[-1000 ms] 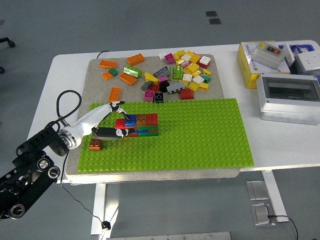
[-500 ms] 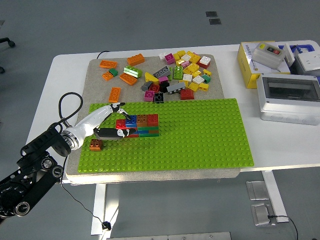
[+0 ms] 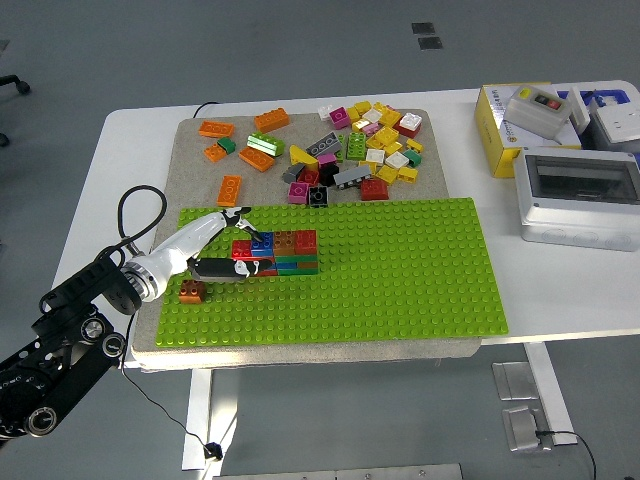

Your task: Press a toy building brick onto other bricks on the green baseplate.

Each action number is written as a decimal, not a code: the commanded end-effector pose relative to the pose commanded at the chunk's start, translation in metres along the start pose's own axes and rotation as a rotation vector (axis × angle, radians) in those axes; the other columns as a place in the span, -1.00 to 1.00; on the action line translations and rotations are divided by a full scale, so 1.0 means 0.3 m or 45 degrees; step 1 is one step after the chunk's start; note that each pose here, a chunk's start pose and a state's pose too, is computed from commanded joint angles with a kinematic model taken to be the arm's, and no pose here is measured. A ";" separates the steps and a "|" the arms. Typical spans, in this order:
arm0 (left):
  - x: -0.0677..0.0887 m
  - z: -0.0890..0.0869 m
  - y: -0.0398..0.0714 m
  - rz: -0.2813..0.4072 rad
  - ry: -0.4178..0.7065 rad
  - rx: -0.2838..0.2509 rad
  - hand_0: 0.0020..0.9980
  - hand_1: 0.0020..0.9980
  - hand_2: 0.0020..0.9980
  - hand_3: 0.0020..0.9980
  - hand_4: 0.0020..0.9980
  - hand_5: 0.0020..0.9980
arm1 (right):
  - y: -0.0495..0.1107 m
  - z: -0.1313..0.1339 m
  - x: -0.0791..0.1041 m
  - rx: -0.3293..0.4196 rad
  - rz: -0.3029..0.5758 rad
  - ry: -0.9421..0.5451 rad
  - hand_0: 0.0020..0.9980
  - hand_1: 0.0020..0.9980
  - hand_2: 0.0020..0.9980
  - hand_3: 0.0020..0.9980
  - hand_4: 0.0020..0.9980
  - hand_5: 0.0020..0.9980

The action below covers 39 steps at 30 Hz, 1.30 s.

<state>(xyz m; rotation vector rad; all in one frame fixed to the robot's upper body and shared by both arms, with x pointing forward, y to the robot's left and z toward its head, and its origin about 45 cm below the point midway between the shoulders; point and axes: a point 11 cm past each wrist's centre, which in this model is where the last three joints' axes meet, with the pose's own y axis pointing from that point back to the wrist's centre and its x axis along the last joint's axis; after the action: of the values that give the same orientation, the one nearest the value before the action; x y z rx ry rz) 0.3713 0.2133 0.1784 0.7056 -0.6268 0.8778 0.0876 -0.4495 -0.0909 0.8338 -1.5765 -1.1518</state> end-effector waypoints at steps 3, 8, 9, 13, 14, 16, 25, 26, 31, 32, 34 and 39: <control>0.017 0.026 0.010 0.014 -0.010 -0.024 1.00 1.00 1.00 0.18 0.71 0.03 | 0.000 0.000 0.002 0.000 0.001 0.000 0.41 0.27 -0.12 0.48 0.25 1.00; 0.051 0.068 0.022 0.052 -0.023 -0.068 1.00 1.00 0.99 0.19 0.71 0.02 | 0.000 0.001 0.003 -0.001 0.002 0.002 0.42 0.27 -0.12 0.48 0.25 1.00; 0.055 0.072 0.024 0.057 -0.023 -0.074 1.00 1.00 0.99 0.19 0.71 0.02 | 0.000 0.002 0.003 -0.001 0.002 0.002 0.42 0.27 -0.12 0.48 0.25 1.00; 0.065 0.086 0.032 0.073 -0.013 -0.093 1.00 1.00 0.99 0.20 0.70 0.02 | -0.001 0.004 0.002 -0.003 0.002 0.005 0.41 0.27 -0.12 0.48 0.25 1.00; 0.068 0.088 0.037 0.081 -0.008 -0.097 1.00 1.00 0.99 0.20 0.70 0.02 | -0.001 0.005 0.002 -0.004 0.002 0.006 0.41 0.27 -0.12 0.48 0.25 1.00; 0.079 0.087 0.054 0.106 0.007 -0.108 1.00 1.00 0.99 0.20 0.70 0.02 | -0.002 0.008 0.000 -0.007 0.002 0.008 0.41 0.27 -0.12 0.48 0.25 1.00; 0.128 -0.068 0.173 0.239 0.052 -0.020 1.00 1.00 0.99 0.46 0.65 -0.08 | -0.008 0.043 -0.025 -0.027 0.001 -0.013 0.41 0.27 -0.12 0.48 0.25 1.00; 0.126 -0.102 0.192 0.241 0.047 0.011 1.00 0.99 0.99 0.56 0.59 -0.22 | -0.009 0.046 -0.030 -0.031 -0.001 -0.009 0.41 0.27 -0.12 0.48 0.24 1.00; 0.100 -0.187 0.234 0.204 0.018 0.099 1.00 0.99 0.99 0.56 0.59 -0.22 | -0.010 0.056 -0.045 -0.045 -0.014 0.004 0.41 0.27 -0.12 0.48 0.24 1.00; 0.095 -0.197 0.239 0.195 0.011 0.111 1.00 0.99 0.99 0.56 0.48 -0.41 | -0.010 0.058 -0.047 -0.048 -0.018 0.005 0.41 0.27 0.04 0.50 0.20 1.00; 0.088 -0.213 0.245 0.177 -0.007 0.129 1.00 0.99 0.99 0.56 0.48 -0.41 | -0.010 0.062 -0.052 -0.055 -0.024 0.007 0.41 0.27 0.04 0.50 0.20 1.00; 0.077 -0.232 0.251 0.134 -0.049 0.150 1.00 0.99 1.00 0.56 0.32 -0.60 | -0.011 0.071 -0.058 -0.066 -0.032 0.002 0.41 0.29 0.10 0.51 0.18 1.00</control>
<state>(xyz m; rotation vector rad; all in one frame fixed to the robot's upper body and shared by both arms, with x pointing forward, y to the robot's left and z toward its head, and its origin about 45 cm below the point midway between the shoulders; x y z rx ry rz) 0.3328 0.3110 0.1745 0.8024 -0.6551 1.0065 0.0723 -0.4289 -0.1011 0.8221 -1.5325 -1.2051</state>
